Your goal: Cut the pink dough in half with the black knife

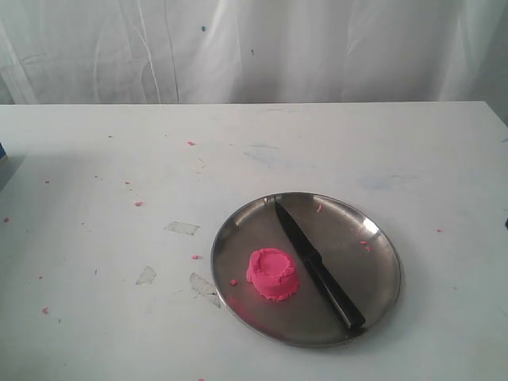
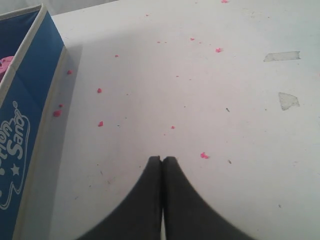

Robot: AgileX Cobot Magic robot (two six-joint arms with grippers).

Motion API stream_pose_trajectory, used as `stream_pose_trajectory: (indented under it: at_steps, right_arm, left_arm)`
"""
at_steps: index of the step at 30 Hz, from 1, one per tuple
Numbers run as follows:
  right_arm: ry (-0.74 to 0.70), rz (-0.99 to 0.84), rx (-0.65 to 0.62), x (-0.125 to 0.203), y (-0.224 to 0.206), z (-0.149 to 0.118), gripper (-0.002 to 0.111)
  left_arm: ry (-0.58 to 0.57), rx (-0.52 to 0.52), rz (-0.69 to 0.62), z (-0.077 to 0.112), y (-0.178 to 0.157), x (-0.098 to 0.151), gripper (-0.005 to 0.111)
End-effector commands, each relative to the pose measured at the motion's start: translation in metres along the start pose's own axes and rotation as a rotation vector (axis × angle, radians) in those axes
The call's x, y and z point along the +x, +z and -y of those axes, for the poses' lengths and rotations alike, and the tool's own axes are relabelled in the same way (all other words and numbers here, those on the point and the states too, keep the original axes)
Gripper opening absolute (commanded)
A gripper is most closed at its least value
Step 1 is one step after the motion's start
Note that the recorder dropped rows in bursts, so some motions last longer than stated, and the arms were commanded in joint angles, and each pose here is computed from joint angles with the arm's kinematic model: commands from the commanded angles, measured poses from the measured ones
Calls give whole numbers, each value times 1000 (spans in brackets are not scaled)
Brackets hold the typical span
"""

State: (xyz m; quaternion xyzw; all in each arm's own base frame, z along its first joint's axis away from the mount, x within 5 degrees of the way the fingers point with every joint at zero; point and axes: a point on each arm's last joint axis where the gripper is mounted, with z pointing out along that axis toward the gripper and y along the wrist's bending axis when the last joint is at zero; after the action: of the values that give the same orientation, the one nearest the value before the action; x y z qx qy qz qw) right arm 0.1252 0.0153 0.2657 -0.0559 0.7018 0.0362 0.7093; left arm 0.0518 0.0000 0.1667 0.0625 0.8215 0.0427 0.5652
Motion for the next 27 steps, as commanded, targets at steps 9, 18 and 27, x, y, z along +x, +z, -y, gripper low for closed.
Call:
stream_pose_trajectory:
  at_steps: [9, 18, 27]
  right_arm:
    - [-223, -451, -223, -23, 32, -33, 0]
    - [-393, -945, -360, 11, 77, -80, 0]
    - [-327, -895, -437, 46, 122, -120, 0]
  left_arm:
    - [-5, 7, 4, 1, 0, 0, 0]
    - [-5, 7, 4, 1, 0, 0, 0]
    - [-5, 7, 4, 1, 0, 0, 0]
